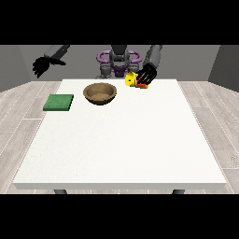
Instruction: Pick the cup and pour the ball into the bowl, then pick the bowl and place it on the pad
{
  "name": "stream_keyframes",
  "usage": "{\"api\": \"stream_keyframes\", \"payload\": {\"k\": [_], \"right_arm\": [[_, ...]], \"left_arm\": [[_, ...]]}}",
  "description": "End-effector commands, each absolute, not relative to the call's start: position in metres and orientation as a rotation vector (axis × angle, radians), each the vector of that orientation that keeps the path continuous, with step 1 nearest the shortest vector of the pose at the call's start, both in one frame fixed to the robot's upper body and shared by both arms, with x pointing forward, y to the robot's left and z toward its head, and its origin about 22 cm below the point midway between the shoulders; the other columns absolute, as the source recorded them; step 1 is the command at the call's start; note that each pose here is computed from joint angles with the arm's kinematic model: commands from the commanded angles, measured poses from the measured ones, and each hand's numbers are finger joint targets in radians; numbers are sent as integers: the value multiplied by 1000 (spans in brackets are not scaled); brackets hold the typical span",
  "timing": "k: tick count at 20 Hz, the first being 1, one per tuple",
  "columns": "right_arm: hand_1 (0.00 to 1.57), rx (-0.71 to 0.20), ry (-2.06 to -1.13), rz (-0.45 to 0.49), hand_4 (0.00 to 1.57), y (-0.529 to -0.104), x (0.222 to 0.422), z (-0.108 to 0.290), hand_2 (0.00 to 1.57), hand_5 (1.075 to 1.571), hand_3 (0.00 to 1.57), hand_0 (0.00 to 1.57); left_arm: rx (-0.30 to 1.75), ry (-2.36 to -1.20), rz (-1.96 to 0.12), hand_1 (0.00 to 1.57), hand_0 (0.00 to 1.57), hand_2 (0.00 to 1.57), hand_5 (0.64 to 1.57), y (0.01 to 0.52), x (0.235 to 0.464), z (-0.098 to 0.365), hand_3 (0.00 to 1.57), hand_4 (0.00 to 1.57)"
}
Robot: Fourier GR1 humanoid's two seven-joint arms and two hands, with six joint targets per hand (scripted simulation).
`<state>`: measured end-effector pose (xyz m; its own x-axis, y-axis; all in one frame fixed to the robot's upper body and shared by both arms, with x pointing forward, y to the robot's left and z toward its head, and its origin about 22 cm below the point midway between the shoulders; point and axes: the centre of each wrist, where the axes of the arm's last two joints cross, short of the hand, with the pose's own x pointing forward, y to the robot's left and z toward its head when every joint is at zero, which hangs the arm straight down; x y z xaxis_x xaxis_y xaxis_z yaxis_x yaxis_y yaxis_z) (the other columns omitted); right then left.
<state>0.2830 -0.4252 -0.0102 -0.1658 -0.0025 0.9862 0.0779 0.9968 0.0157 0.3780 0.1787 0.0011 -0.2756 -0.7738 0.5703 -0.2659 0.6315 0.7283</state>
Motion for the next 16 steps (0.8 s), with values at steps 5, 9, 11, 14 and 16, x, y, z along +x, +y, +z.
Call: {"api": "stream_keyframes", "payload": {"k": [5, 9, 11, 14, 16], "right_arm": [[0, -89, -1692, -111, 0, -442, 273, -22, 190, 1555, 0, 0], [0, -126, -1720, -149, 0, -452, 258, -38, 0, 1552, 0, 0], [0, -99, -1671, -147, 0, -459, 259, -30, 0, 1550, 0, 0], [0, -113, -1681, -103, 0, -441, 270, -37, 0, 1547, 0, 0], [0, -100, -1696, -123, 0, -446, 284, -22, 0, 1551, 0, 0]], "left_arm": [[888, -1788, -791, 1367, 1367, 1571, 1566, 127, 366, 3, 1571, 1114], [964, -1824, -939, 1326, 1326, 1571, 1569, 105, 366, 15, 1571, 1024], [991, -1782, -960, 1202, 1202, 1571, 1569, 92, 361, 11, 1571, 976], [1059, -1792, -1034, 937, 937, 1571, 1571, 66, 357, 23, 1571, 910], [1058, -1790, -1079, 682, 682, 1571, 1571, 50, 347, 30, 1534, 891]]}}
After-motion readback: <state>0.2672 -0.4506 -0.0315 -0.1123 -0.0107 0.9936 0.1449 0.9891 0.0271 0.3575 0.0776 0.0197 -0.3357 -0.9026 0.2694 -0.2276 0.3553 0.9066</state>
